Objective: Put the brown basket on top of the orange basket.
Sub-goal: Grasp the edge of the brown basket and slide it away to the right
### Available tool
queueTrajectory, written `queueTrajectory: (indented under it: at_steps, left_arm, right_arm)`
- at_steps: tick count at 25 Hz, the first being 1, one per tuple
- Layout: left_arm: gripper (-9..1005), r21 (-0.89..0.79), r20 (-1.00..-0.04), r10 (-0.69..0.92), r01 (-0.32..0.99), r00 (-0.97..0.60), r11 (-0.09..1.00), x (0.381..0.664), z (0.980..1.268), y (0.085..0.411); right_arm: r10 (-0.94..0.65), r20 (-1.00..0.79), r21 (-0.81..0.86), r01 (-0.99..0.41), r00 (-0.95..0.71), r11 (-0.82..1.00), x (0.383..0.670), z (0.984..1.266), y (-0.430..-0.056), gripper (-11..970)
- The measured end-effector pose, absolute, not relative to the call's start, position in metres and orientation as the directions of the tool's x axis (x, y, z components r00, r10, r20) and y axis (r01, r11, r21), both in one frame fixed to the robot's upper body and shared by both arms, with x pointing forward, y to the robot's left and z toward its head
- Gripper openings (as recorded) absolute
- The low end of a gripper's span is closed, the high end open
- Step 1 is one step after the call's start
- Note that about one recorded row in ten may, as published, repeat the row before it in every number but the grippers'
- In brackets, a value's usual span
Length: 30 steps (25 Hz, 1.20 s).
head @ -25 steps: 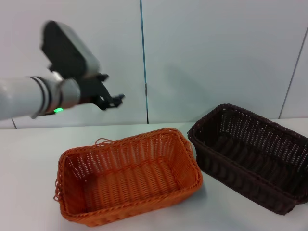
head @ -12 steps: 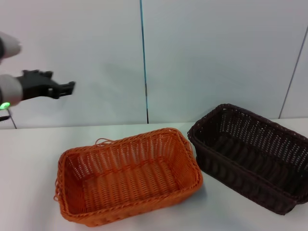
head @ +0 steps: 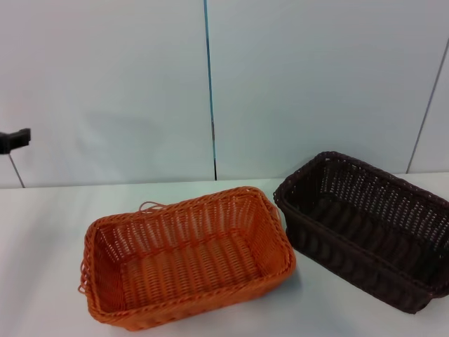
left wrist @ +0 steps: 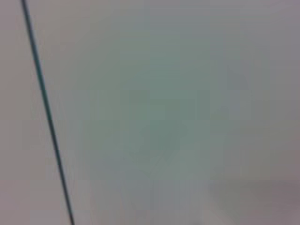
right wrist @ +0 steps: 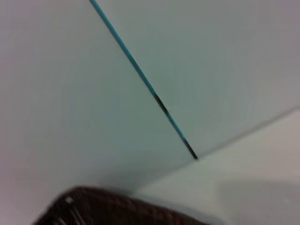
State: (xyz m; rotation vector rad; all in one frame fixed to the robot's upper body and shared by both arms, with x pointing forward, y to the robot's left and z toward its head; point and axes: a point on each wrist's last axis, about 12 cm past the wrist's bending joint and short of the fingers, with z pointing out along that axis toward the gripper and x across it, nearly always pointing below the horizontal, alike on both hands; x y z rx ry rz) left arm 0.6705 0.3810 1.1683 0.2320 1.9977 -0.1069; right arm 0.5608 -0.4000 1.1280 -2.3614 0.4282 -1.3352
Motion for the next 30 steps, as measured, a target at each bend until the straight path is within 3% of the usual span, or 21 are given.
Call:
queueTrajectory:
  at_steps: [9,16,30]
  left_arm:
    - [722,0.074,-0.896,0.157,0.208,-0.416,0.975,0.664,1.160,0.388]
    - [722,0.093,-0.890,0.175,0.208,-0.422,0.974,0.660,1.156,0.392]
    - [722,0.140,-0.885,0.226,0.229,-0.408,0.963,0.662,1.158,0.390]
  right_arm:
    - [-0.376,0.747,-0.372,-0.124,0.548,-0.920,0.584,1.160,-0.378,787]
    - [-0.405,0.712,-0.391,-0.154,0.574,-0.907,0.598,1.164,-0.365,787]
    - [-0.334,0.597,-0.233,-0.241,0.729,-0.942,0.622,1.188,-0.331,787]
